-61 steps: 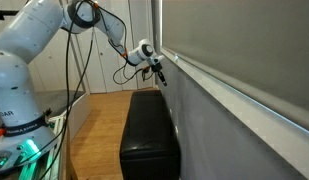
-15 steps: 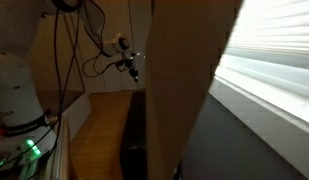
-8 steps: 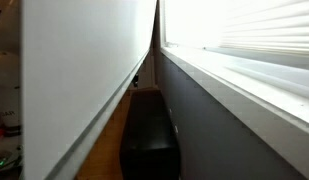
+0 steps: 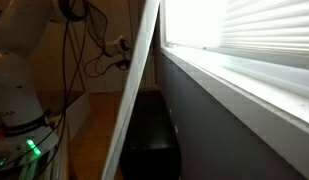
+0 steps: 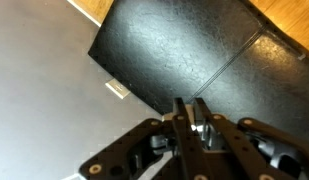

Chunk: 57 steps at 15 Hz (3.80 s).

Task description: Uncover the window blind

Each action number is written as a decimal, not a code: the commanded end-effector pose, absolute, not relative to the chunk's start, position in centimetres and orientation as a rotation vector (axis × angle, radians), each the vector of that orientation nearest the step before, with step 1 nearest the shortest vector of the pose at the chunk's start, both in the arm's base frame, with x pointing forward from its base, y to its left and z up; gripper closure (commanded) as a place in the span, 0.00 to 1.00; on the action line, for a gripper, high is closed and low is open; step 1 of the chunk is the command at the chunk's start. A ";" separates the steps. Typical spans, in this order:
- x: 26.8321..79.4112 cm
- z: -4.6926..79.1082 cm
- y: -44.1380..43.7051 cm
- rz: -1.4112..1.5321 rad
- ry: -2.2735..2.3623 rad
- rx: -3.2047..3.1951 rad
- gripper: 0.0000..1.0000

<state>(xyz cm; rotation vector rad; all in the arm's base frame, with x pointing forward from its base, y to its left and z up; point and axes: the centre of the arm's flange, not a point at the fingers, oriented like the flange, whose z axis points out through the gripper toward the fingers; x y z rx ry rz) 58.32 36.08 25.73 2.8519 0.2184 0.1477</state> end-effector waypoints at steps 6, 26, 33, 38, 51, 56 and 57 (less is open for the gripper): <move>56.7 30.9 37.5 0.335 0.120 2.821 0.96; 57.0 44.5 27.0 0.847 -0.185 2.450 0.96; 56.0 49.1 23.9 1.005 -0.311 2.293 0.96; 55.9 52.1 20.7 1.068 -0.432 2.131 0.96; 58.7 55.5 20.4 1.174 -0.451 2.008 0.96; 59.9 59.1 19.2 1.295 -0.497 1.864 0.96; 60.0 59.6 19.0 1.305 -0.499 1.845 0.96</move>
